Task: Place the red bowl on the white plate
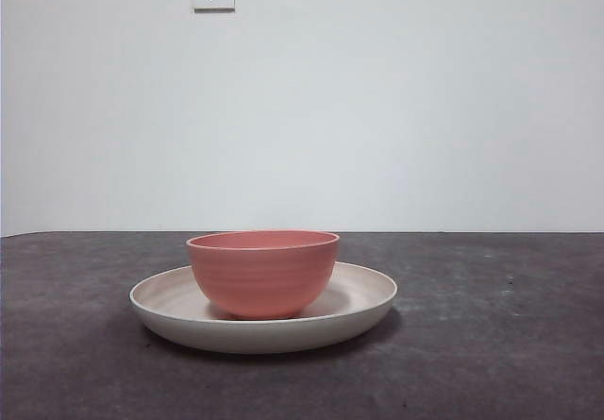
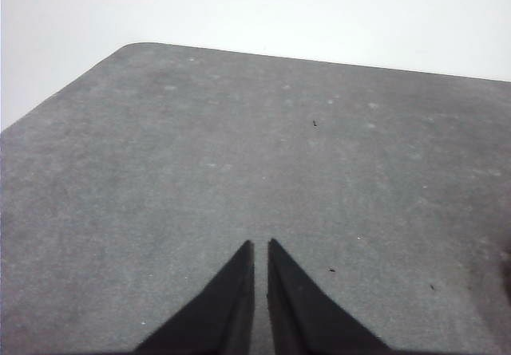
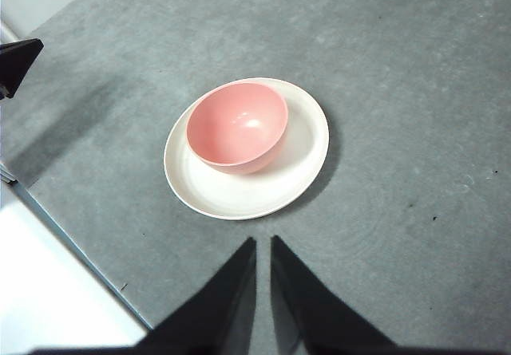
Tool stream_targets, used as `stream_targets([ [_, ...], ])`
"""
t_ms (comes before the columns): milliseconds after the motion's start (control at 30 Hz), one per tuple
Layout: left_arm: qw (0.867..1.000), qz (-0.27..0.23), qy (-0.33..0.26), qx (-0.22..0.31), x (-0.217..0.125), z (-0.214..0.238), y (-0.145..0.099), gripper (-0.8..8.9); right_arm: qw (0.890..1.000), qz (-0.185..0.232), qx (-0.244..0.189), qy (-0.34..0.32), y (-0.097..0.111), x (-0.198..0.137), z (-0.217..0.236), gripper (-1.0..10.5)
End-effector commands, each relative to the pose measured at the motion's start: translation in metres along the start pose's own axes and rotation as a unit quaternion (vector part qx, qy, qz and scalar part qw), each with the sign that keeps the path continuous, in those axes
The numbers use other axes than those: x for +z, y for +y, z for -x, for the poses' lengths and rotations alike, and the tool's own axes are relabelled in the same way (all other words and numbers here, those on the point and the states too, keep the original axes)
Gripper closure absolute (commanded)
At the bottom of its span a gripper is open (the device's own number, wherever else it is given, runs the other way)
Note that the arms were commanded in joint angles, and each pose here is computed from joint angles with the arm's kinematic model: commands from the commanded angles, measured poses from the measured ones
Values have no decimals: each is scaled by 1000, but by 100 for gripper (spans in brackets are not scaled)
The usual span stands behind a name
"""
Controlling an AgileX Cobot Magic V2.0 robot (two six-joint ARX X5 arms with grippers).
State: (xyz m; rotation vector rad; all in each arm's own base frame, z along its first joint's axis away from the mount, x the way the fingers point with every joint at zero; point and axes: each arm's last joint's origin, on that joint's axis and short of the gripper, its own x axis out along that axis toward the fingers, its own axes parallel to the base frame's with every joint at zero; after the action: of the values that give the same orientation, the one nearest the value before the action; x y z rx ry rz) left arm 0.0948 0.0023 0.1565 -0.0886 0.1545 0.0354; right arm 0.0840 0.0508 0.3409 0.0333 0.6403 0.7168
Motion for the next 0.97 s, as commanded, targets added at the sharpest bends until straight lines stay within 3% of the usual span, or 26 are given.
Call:
stream_targets([
  [33,1000,-8,11,2,-7,-2,1,786,1000,3,-1,-7,-1,1,-1,921],
  [133,1000,-8,11,2,-7,-2,1,786,999,4,5,-32,-6,-8,-10,921],
  [233,1000,-8,11,2,-7,-2,1,786,993,26,7,-117,-18,-28,-28,921],
  [367,1000,-8,11,2,-7,-2,1,786,969,58,-38,-236,-40,-67,-51,921],
  [467,1000,-8,11,2,-7,-2,1,786,956,61,-78,-277,-53,-96,-61,921],
  [700,1000,-8,11,2,-7,-2,1,786,936,26,-192,-294,-77,-138,-76,921],
  [967,1000,-8,11,2,-7,-2,1,786,908,-19,-307,-285,-88,-149,-75,921],
])
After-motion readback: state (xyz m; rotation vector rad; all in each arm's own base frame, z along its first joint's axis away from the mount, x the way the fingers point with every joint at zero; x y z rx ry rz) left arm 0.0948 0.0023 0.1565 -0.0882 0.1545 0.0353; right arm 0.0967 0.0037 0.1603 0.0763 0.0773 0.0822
